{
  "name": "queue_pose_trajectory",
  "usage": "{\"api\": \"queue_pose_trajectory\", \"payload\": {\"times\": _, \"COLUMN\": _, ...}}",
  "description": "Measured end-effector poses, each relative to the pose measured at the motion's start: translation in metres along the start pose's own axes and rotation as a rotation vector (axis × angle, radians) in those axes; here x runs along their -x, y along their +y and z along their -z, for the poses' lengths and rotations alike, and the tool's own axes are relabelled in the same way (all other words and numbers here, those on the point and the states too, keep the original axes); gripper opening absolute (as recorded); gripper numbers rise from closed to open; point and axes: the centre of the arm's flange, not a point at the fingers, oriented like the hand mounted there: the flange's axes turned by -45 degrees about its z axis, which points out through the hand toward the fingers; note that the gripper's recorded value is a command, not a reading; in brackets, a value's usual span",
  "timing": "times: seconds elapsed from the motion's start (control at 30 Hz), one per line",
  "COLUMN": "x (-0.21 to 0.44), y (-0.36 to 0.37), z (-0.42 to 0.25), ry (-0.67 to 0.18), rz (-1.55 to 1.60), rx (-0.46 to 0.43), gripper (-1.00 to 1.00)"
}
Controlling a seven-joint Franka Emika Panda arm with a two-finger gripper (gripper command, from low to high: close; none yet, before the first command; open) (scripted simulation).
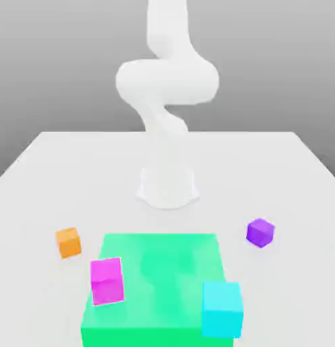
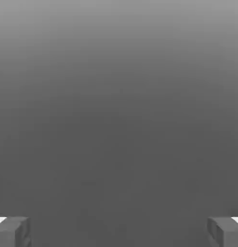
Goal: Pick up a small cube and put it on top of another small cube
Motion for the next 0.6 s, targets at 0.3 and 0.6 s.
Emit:
{"api": "queue_pose_trajectory", "payload": {"times": 0.3, "x": 0.119, "y": 0.133, "z": -0.19, "ry": -0.298, "rz": -0.377, "rx": 0.2, "gripper": 0.0}}
{"api": "queue_pose_trajectory", "payload": {"times": 0.6, "x": 0.354, "y": 0.226, "z": -0.272, "ry": -0.607, "rz": -0.851, "rx": 0.359, "gripper": 0.0}}
